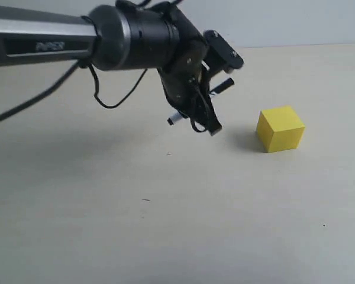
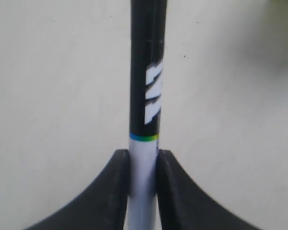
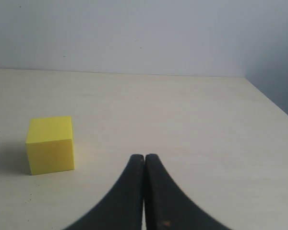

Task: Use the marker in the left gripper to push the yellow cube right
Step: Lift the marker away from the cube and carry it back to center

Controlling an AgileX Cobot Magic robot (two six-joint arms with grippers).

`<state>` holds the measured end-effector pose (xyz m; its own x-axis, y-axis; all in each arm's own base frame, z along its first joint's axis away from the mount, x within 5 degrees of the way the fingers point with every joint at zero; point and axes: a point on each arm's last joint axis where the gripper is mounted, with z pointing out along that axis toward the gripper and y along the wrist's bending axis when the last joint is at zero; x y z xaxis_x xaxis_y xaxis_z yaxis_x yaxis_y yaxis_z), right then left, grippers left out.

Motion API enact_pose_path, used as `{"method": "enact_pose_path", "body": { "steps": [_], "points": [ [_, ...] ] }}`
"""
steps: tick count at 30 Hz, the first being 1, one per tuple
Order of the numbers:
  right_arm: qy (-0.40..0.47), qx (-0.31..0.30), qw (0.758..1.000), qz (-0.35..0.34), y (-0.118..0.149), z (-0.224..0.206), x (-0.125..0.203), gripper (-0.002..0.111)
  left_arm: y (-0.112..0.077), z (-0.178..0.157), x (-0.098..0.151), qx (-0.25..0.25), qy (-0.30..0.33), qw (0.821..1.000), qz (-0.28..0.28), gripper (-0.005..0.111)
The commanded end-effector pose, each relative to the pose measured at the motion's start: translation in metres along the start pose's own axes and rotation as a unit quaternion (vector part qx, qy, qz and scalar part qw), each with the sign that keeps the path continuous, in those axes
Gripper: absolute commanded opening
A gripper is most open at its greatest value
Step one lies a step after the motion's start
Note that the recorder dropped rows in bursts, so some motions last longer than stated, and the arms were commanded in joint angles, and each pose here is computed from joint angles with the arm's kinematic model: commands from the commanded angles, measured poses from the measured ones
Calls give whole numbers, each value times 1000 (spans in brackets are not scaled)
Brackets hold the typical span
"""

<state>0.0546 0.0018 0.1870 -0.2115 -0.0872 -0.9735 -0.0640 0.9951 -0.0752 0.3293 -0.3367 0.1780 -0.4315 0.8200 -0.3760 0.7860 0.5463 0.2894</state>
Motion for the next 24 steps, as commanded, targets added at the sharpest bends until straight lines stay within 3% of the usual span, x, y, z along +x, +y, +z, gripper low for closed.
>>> {"method": "enact_pose_path", "body": {
  "steps": [1,9,14,18,21,24],
  "points": [
    [-4,3,1000,0,0,0,1,0,12,-41,1,28,14,997,-74,0],
    [-4,3,1000,0,0,0,1,0,2,-80,23,67,94,988,-99,0],
    [-4,3,1000,0,0,0,1,0,-4,-87,38,74,76,971,-217,0],
    [-4,3,1000,0,0,0,1,0,-8,-79,46,69,76,935,-339,0],
    [-4,3,1000,0,0,0,1,0,-11,-66,48,63,91,915,-389,0],
    [-4,3,1000,0,0,0,1,0,-14,-53,47,63,89,910,-401,0]
  ]
}}
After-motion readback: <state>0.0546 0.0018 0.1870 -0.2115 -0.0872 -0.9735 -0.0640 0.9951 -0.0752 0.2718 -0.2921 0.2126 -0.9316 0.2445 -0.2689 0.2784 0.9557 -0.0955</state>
